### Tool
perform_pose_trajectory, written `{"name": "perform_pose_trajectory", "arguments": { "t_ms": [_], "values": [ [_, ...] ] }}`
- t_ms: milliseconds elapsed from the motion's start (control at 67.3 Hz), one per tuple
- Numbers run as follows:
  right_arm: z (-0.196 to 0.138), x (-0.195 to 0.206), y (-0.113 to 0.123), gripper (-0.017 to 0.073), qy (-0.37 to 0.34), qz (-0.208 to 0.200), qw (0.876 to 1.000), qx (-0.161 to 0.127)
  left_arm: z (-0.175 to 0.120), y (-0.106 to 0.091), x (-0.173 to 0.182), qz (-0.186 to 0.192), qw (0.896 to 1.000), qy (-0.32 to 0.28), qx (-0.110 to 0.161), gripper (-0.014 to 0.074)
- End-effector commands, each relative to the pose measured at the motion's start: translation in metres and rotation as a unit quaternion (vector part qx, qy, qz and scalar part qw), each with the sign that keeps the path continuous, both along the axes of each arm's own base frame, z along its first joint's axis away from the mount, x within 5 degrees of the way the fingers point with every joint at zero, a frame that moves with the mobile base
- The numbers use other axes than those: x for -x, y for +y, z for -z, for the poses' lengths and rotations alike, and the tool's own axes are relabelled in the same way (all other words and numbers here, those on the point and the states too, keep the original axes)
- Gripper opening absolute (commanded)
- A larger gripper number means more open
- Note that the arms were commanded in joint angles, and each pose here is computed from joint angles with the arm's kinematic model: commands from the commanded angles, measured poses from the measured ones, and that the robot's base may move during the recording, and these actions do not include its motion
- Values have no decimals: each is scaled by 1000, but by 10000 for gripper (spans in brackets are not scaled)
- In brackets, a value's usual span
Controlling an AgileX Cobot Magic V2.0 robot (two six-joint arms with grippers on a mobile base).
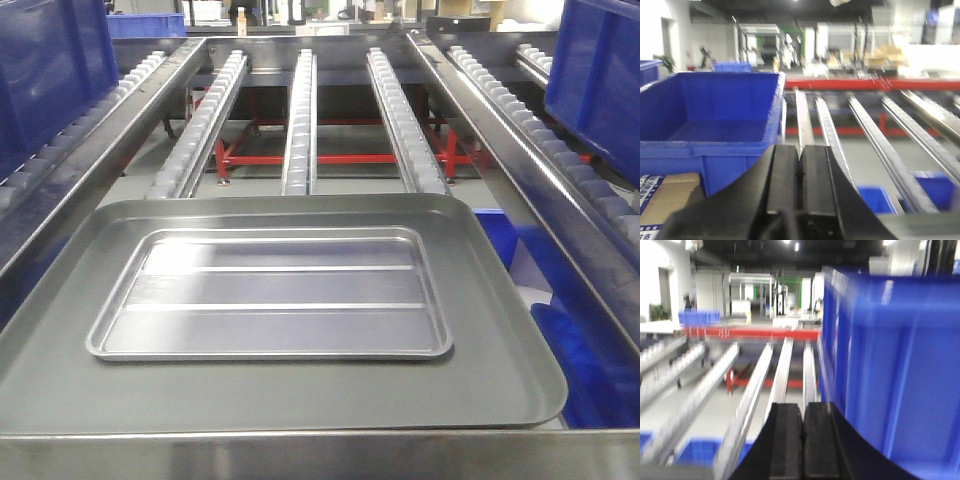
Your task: Grab silver tray and place in blue box
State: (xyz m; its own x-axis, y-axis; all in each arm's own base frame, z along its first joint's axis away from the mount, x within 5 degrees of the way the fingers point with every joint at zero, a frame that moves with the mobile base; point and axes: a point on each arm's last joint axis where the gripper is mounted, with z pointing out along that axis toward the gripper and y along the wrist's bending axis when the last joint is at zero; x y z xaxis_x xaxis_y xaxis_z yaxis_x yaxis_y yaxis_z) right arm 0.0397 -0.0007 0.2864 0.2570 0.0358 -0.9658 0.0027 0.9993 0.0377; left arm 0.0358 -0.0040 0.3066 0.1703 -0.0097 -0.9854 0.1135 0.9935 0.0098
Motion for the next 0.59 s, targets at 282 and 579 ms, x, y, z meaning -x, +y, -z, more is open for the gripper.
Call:
{"name": "perform_pose_trajectory", "arguments": {
  "t_ms": [282, 579],
  "values": [
    [-65, -35, 13, 426, 18, -92, 996, -3, -68, -29, -47, 130, 981, 147, 10, 262],
    [-47, -86, 77, 427, 157, -274, 948, 36, -47, -92, -96, 257, 937, 235, 24, 307]
  ]
}}
